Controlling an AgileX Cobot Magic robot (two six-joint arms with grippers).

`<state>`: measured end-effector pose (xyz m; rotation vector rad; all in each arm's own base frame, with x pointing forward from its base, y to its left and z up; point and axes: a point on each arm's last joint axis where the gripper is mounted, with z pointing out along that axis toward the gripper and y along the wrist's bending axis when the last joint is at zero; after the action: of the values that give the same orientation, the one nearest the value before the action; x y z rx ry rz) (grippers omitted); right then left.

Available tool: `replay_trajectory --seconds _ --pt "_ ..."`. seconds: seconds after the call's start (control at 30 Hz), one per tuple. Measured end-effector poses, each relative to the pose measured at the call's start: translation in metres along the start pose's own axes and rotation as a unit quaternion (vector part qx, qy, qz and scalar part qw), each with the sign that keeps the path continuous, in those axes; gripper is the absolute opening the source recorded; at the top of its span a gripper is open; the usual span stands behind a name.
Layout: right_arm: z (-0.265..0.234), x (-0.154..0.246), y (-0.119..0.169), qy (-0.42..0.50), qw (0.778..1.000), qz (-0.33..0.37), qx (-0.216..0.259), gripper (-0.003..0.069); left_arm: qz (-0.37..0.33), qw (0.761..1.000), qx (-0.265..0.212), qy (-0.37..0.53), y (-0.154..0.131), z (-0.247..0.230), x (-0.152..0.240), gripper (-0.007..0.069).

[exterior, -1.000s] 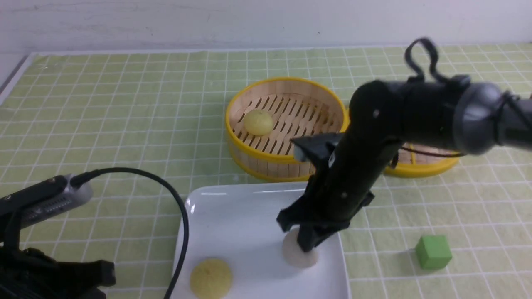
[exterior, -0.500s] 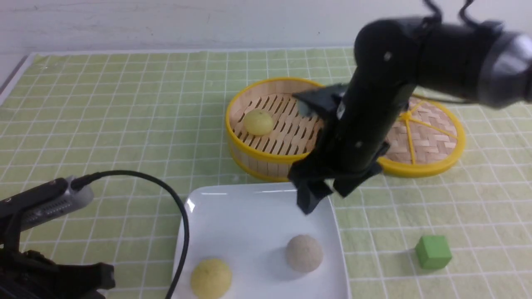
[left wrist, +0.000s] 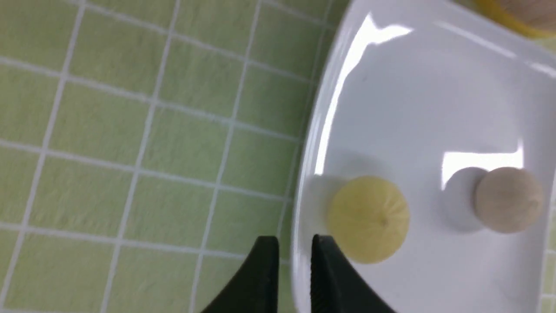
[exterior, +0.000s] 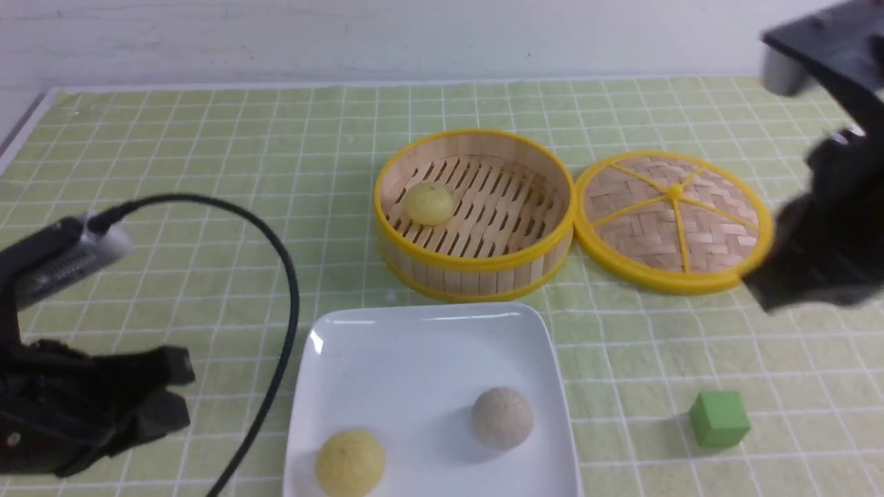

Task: Put the steamed buns into the plate on the green tablecloth.
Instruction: 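Reach into the bamboo steamer and grasp a bun with the left gripper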

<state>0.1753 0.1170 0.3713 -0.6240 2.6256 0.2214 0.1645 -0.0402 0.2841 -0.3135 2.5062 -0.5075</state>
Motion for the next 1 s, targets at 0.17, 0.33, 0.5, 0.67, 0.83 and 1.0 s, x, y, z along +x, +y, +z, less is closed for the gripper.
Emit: replay_trajectory --seconds 0.17,0.33,0.5,0.67,0.83,1.0 --pt "0.004 0.047 -0.007 -0.037 0.999 0.001 0.002 -0.0015 0.071 0.997 0.031 -0.026 -0.028 -0.009 -0.04 0.0007" --pt "0.024 0.077 -0.011 -0.115 0.993 0.03 -0.011 -0.0011 0.115 0.99 0.072 0.038 -0.077 0.025 -0.08 0.0002" --pt "0.038 0.085 -0.012 -0.11 0.993 0.033 -0.01 -0.001 0.145 0.983 0.075 0.079 -0.114 0.082 -0.106 0.0057" --pt "0.042 0.083 -0.012 -0.11 0.993 0.03 -0.006 -0.0007 0.165 0.979 0.073 0.1 -0.144 0.148 -0.139 0.0215" --pt "0.043 0.082 -0.013 -0.111 0.993 0.027 -0.002 -0.0006 0.177 0.974 0.068 0.122 -0.156 0.199 -0.161 0.0356" --pt "0.043 0.081 -0.013 -0.12 0.992 0.026 -0.003 0.0001 0.196 0.971 0.064 0.123 -0.164 0.25 -0.179 0.0435"
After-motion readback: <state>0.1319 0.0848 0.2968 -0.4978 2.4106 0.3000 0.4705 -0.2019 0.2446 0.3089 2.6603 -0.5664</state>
